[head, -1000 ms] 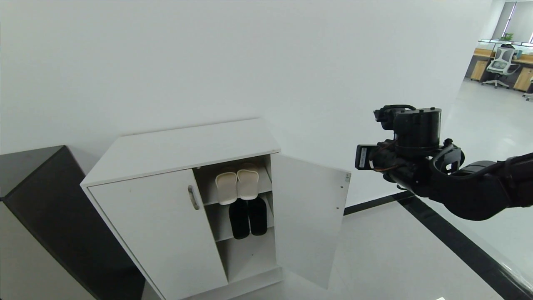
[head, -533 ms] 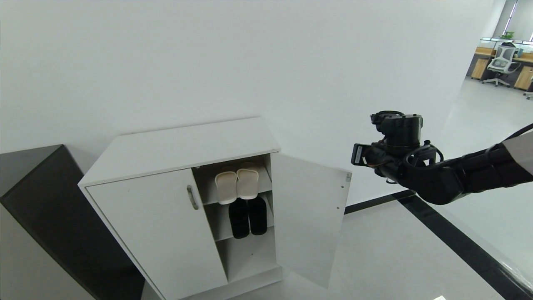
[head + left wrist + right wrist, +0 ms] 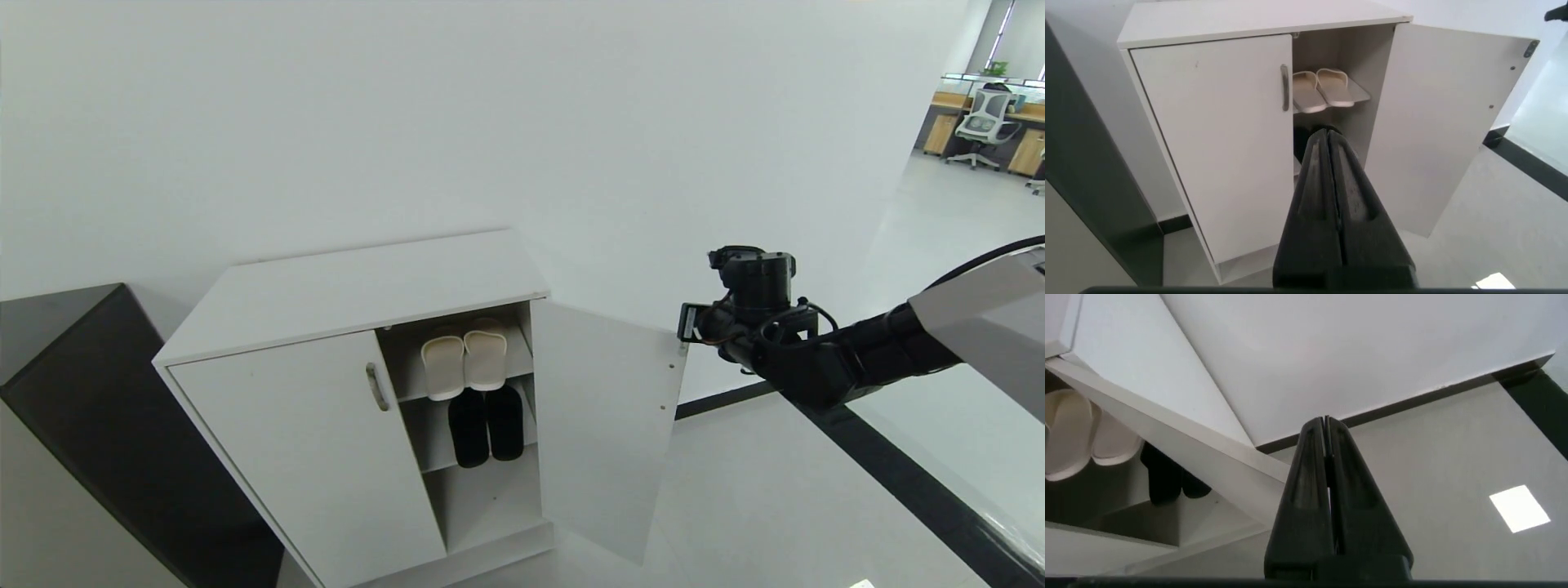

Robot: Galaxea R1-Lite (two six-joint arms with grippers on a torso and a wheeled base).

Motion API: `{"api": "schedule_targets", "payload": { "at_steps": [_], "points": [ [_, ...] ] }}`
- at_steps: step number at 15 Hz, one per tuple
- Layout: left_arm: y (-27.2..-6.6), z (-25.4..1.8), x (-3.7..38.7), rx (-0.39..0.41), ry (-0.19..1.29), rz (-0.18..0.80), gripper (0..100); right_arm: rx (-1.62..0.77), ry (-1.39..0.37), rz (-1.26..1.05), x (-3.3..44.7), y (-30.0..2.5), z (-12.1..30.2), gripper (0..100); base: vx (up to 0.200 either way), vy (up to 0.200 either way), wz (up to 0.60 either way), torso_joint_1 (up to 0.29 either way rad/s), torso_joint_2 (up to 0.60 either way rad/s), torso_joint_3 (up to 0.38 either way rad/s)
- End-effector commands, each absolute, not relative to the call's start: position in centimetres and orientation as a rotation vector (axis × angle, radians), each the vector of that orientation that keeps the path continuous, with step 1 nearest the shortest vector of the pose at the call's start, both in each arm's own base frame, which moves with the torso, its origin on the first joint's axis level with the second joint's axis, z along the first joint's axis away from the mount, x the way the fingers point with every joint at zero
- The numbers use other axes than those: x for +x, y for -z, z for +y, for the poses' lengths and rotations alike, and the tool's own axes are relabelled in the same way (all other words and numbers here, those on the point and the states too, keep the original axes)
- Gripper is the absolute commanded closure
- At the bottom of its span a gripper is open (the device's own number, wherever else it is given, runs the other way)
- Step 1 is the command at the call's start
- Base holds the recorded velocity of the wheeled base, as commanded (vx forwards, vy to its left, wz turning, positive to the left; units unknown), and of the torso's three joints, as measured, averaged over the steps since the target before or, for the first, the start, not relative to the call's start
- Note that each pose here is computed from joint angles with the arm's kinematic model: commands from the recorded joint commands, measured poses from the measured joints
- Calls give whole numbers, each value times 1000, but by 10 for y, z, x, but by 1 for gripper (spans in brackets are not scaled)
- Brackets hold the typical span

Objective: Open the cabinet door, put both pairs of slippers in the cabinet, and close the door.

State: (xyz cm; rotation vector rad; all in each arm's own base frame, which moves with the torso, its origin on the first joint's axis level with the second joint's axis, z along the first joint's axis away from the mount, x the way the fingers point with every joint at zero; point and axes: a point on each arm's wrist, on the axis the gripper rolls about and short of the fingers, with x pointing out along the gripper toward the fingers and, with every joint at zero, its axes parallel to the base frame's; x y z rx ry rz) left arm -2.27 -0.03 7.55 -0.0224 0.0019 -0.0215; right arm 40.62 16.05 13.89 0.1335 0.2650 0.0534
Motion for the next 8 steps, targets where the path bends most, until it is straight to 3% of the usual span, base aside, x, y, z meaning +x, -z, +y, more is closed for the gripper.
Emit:
{"api": "schedule_targets", "payload": {
  "at_steps": [1,8],
  "points": [
    [-76,0,-23,-23,21,2,100,127,-52,282,409,-131,162,100,0,0,0,0,0,0],
    [-76,0,-23,-23,21,2,100,116,-54,306,413,-117,167,100,0,0,0,0,0,0]
  ]
}}
